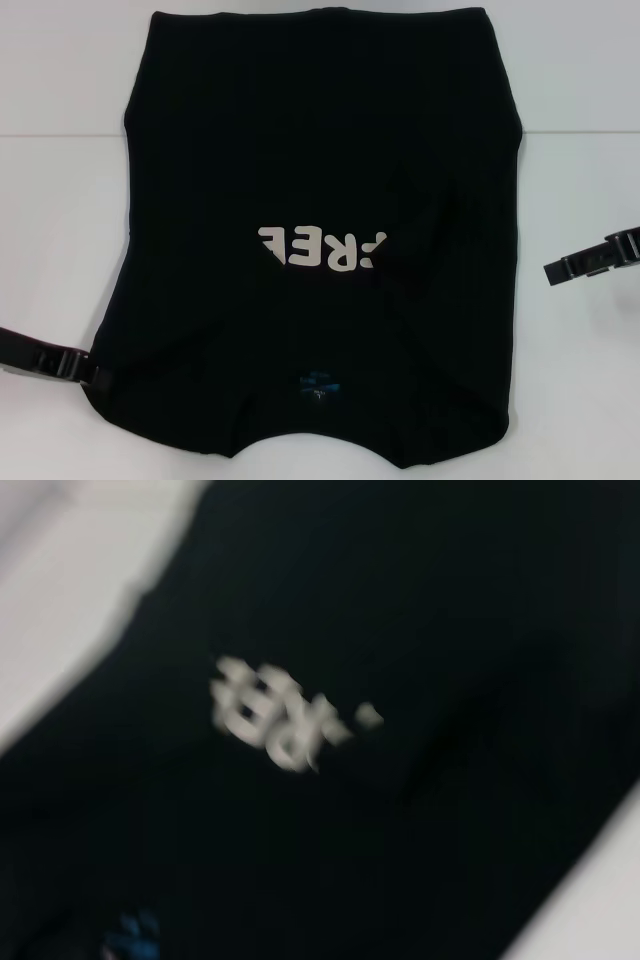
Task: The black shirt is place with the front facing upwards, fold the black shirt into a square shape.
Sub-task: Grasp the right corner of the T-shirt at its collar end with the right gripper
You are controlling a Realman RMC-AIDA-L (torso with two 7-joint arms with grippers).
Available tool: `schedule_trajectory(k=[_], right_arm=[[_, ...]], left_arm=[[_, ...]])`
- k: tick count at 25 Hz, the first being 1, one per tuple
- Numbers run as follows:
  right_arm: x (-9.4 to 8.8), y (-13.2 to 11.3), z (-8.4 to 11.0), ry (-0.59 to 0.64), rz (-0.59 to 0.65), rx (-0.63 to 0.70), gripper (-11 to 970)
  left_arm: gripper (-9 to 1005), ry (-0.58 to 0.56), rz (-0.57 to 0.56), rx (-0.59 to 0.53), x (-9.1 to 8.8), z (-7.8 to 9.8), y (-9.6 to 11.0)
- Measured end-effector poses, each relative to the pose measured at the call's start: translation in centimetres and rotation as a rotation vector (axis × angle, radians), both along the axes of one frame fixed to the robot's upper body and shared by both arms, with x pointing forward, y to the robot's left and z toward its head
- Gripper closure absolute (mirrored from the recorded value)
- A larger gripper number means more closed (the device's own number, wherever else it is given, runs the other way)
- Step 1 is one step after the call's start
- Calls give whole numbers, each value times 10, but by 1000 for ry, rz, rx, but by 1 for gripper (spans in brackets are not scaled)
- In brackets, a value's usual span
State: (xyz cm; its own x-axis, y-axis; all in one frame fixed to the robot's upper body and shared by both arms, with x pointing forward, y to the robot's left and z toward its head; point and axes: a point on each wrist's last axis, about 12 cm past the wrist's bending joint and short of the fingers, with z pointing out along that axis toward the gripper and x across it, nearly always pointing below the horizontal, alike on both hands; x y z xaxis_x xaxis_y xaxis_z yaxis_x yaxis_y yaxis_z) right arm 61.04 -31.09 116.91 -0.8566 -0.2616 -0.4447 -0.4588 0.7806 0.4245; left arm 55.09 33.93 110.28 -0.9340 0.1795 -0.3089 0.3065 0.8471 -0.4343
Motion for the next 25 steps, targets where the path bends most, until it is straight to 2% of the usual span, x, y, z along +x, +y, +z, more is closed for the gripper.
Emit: schedule_trajectory(k=[3, 7, 18, 25], right_arm=[[9, 21, 12, 95, 13, -94, 166], [14, 55, 19, 156, 76, -168, 167], [20, 137, 17, 143, 248, -400, 168], [14, 175, 3, 130, 325, -516, 168]], left_arm=[[956, 6, -9, -4, -1, 1, 0], [956, 13, -15, -6, -2, 2, 1], [955, 17, 30, -52, -6, 0, 15], [955, 23, 29, -65, -9, -2, 13]])
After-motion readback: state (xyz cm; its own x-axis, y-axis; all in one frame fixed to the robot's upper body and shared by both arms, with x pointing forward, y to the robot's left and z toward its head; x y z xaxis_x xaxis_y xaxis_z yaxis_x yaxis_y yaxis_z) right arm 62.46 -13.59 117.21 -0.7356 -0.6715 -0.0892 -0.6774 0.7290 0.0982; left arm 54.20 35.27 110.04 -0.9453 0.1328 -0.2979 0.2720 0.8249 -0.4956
